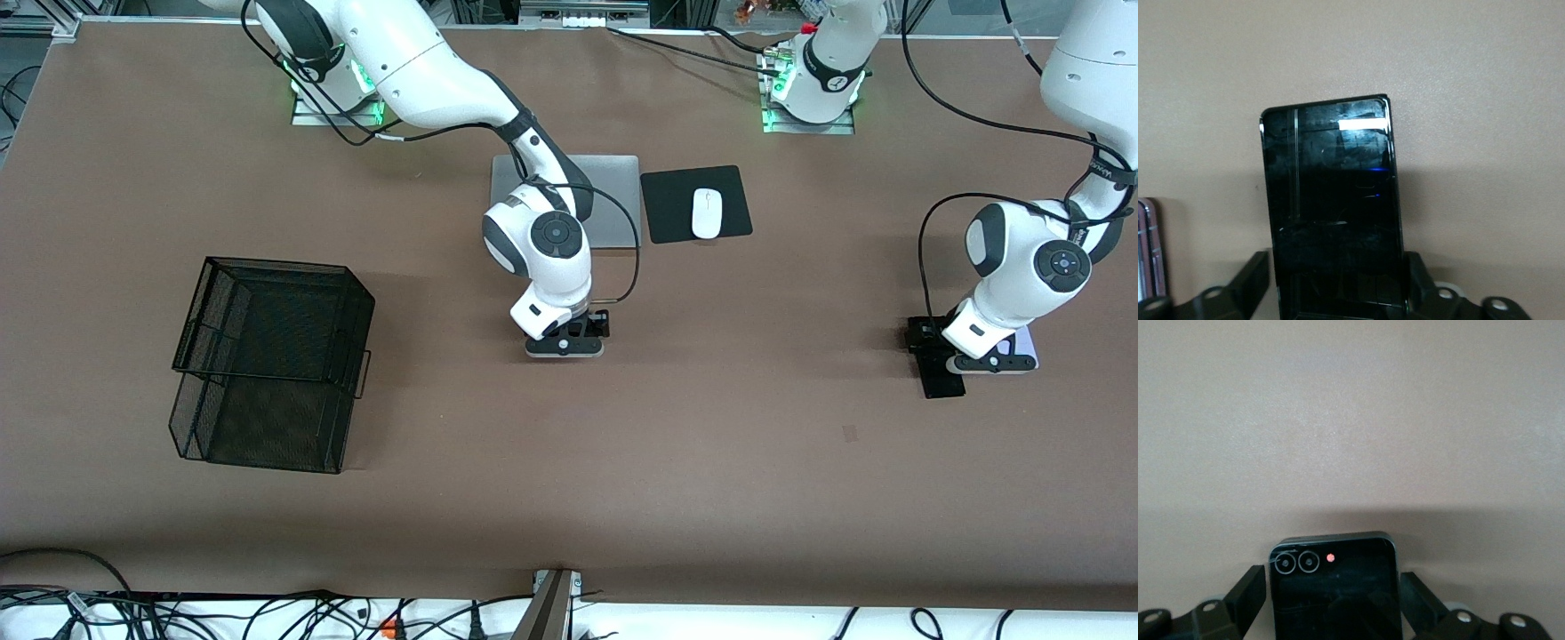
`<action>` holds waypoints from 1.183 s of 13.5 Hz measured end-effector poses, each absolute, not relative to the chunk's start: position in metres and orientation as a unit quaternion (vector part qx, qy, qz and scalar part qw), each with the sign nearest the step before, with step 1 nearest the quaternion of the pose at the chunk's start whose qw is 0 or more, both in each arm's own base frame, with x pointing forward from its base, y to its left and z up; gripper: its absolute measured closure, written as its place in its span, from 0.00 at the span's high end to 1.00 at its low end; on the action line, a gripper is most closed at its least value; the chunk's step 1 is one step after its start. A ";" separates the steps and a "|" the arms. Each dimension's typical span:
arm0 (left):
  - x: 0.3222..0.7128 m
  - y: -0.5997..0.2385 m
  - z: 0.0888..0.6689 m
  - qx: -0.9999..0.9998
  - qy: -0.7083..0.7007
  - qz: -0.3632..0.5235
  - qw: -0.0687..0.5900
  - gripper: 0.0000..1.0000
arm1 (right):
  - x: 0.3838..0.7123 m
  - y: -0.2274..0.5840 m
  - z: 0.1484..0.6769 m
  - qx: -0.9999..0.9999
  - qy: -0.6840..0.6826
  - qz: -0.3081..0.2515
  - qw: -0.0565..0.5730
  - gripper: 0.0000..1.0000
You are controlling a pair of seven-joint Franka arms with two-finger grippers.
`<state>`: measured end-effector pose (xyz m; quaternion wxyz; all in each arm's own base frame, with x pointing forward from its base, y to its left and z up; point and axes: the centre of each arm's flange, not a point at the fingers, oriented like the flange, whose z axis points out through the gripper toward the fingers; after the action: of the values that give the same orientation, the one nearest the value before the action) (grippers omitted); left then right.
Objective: Place phones with both arms
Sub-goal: 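Grasp the flip phone with the right gripper while the left gripper reaches the tall phone, then drop the flip phone into the basket while the left gripper sets down the tall phone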
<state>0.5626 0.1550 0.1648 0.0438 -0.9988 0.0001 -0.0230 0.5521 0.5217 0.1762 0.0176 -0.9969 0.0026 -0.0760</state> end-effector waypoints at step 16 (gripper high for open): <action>0.620 0.077 0.272 -0.998 0.008 0.060 0.004 0.80 | 0.549 0.525 0.173 -0.996 -0.013 -0.086 0.010 0.80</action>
<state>0.6201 0.0775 0.2717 0.0040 -0.9981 0.0079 0.0604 0.5493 0.5251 0.1729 0.0105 -0.9962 -0.0126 -0.0856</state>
